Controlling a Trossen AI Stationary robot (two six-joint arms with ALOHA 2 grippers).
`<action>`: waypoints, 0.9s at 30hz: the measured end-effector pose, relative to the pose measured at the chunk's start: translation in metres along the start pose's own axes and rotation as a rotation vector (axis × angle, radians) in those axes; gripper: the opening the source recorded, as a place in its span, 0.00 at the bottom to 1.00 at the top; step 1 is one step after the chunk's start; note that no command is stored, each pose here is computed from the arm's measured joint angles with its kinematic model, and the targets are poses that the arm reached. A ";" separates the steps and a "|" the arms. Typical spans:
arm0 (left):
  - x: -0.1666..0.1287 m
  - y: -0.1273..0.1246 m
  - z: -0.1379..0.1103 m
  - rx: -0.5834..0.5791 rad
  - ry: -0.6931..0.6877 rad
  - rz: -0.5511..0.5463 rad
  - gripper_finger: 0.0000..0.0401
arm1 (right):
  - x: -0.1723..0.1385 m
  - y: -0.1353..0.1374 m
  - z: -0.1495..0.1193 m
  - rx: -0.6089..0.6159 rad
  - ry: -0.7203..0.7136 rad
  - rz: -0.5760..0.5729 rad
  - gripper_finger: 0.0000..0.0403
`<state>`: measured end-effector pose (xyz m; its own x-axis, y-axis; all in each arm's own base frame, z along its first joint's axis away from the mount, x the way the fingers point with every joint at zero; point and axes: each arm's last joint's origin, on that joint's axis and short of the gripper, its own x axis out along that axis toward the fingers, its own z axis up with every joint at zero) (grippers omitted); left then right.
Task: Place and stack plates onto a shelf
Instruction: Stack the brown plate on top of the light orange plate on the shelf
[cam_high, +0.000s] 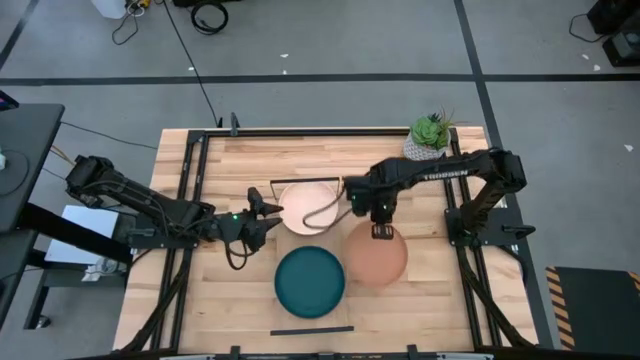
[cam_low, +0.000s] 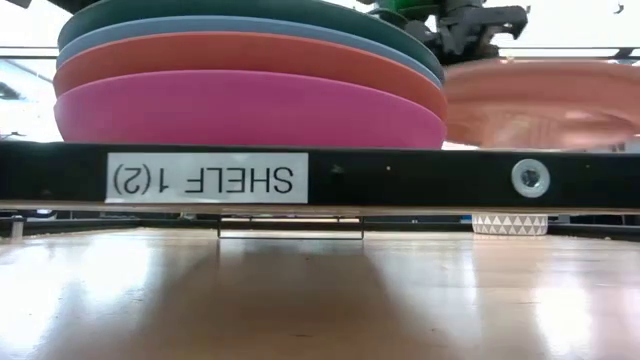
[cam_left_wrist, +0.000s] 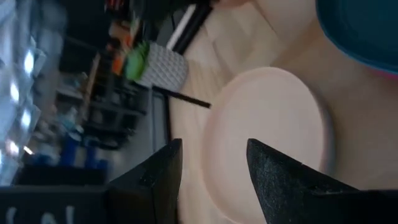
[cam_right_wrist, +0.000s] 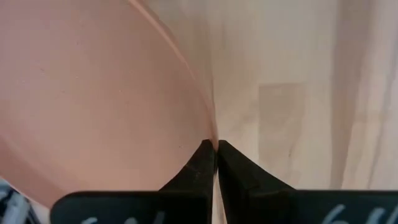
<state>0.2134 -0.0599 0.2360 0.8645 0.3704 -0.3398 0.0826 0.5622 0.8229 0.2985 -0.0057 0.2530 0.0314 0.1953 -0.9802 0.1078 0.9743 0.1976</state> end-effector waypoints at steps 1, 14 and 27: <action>0.000 0.001 0.001 0.030 -0.008 0.008 0.47 | -0.004 -0.002 0.002 0.009 -0.015 0.007 0.04; -0.003 -0.003 0.008 0.164 -0.119 -0.056 0.47 | -0.043 -0.008 0.013 0.091 -0.134 0.023 0.04; 0.009 -0.001 0.032 0.388 -0.332 0.090 0.47 | -0.070 -0.010 0.022 0.191 -0.259 0.064 0.04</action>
<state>0.2373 -0.0808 0.2466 0.9821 0.1148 -0.1495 0.1245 0.2001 0.9718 0.3174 -0.0320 0.3200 0.2936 0.1963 -0.9356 0.2808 0.9178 0.2807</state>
